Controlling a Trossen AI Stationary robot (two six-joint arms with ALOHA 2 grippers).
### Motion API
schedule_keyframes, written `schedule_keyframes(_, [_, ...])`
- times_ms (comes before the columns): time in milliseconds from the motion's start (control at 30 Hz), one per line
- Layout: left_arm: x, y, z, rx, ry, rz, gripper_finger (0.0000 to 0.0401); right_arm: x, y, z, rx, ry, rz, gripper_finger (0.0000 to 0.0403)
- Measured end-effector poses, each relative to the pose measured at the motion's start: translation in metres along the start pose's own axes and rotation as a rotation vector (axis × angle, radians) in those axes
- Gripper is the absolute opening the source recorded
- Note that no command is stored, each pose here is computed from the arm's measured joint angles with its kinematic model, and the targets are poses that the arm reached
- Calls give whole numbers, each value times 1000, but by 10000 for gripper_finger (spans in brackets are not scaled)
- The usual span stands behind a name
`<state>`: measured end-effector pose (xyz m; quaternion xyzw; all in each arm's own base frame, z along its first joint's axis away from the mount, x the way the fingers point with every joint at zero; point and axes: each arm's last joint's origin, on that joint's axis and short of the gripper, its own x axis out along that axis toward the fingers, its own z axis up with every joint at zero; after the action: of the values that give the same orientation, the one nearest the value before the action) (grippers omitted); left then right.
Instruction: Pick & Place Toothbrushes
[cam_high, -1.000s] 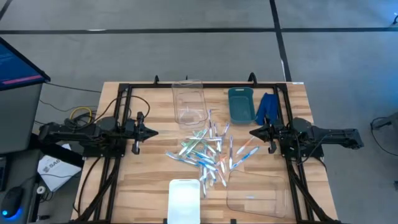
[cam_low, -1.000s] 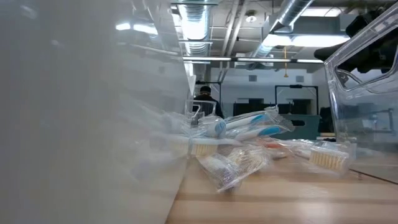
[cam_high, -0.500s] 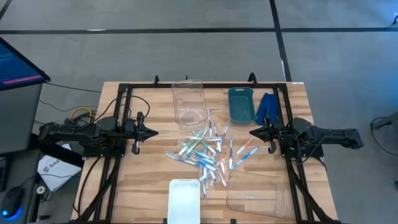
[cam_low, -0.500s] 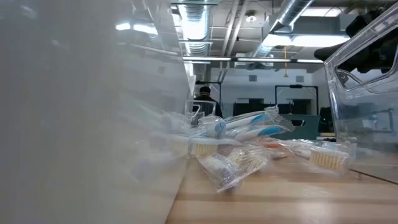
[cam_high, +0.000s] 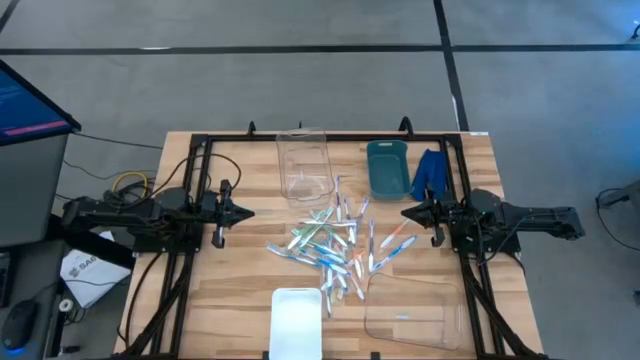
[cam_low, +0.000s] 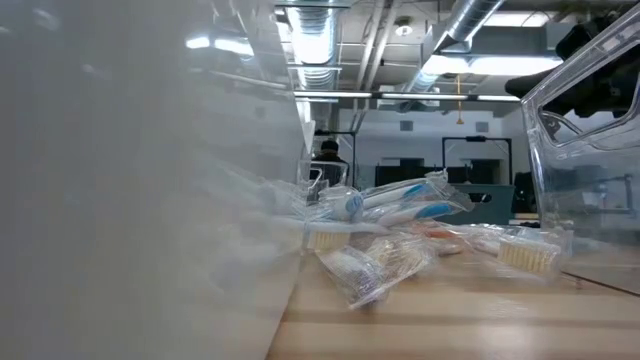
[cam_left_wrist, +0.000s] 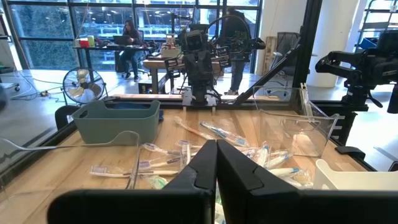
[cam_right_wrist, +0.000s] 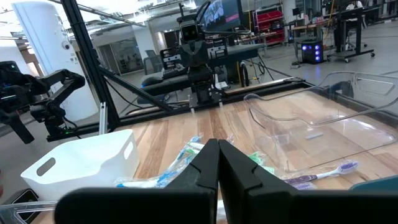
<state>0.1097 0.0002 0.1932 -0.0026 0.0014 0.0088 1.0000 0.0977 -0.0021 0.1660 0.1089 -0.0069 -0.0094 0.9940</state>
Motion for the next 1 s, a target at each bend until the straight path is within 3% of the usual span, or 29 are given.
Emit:
schedule_keyframes(800, [0,0,0,0,-3,0,2,0,0,0,0,0,0,0])
schedule_keyframes(933, [0,0,17,-17,-179,-4,2,0,0,0,0,0,0,0])
schedule_keyframes(1000, [0,-1,28,-93,-308,-31,2,0,0,0,0,0,0,0])
